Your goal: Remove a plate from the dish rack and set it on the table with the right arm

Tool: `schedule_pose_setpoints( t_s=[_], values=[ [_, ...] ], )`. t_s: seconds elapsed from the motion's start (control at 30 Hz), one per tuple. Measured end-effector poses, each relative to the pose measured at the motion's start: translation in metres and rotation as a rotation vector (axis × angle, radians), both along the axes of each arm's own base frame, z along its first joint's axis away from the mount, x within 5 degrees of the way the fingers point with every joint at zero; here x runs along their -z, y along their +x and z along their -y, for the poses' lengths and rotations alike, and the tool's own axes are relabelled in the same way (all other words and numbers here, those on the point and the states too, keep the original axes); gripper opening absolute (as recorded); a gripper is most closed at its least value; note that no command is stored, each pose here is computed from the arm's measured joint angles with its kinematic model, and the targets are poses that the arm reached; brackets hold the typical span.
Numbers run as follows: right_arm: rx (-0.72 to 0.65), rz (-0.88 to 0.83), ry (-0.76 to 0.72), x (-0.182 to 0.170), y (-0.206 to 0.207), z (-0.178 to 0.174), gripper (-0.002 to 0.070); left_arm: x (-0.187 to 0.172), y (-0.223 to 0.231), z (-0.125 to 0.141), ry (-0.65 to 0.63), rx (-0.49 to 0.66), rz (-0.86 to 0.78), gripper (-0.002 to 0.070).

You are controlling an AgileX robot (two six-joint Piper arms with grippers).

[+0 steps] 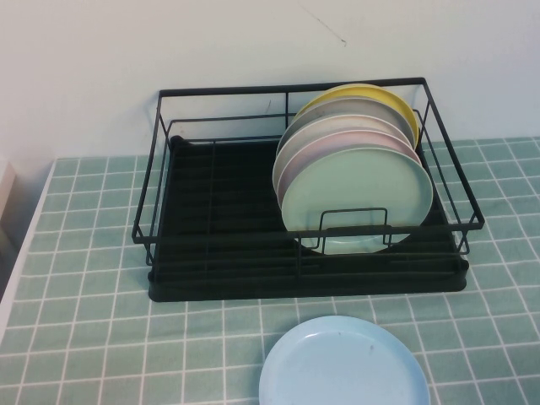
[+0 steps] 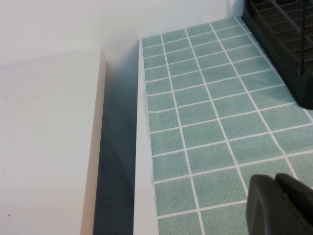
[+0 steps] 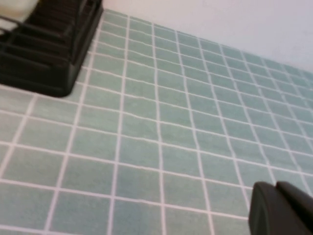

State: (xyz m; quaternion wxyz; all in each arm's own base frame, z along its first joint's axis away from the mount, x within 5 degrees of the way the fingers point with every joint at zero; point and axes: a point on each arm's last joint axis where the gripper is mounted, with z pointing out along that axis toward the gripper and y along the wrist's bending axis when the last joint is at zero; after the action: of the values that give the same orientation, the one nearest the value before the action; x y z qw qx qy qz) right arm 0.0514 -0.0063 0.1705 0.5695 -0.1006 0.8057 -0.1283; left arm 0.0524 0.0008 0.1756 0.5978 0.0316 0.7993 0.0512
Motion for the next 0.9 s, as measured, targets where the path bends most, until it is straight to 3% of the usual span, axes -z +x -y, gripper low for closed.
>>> schedule_pose_setpoints(
  t_s=[0.23,0.33,0.57,0.67,0.77,0.9],
  values=[
    [0.003,-0.003,-0.041,0.0,0.0,0.001,-0.0001,0.0,0.0,0.0,0.0,0.0,0.0,-0.0003],
    [-0.002,0.004,0.031,0.0,0.0,-0.001,-0.0001,0.0,0.0,0.0,0.0,0.0,0.0,-0.0003],
    [-0.04,0.034,0.679,-0.004,0.001,-0.022,-0.0001,0.0,0.0,0.0,0.0,0.0,0.0,-0.0003],
    [-0.051,0.059,0.89,-0.009,0.001,-0.027,-0.0001,0.0,0.0,0.0,0.0,0.0,0.0,-0.0003],
    [-0.046,0.099,1.018,-0.014,0.002,-0.028,-0.0001,0.0,0.0,0.0,0.0,0.0,0.0,-0.0003],
    [-0.044,0.111,1.068,-0.016,0.002,-0.028,-0.0001,0.0,0.0,0.0,0.0,0.0,0.0,-0.0003]
  ],
)
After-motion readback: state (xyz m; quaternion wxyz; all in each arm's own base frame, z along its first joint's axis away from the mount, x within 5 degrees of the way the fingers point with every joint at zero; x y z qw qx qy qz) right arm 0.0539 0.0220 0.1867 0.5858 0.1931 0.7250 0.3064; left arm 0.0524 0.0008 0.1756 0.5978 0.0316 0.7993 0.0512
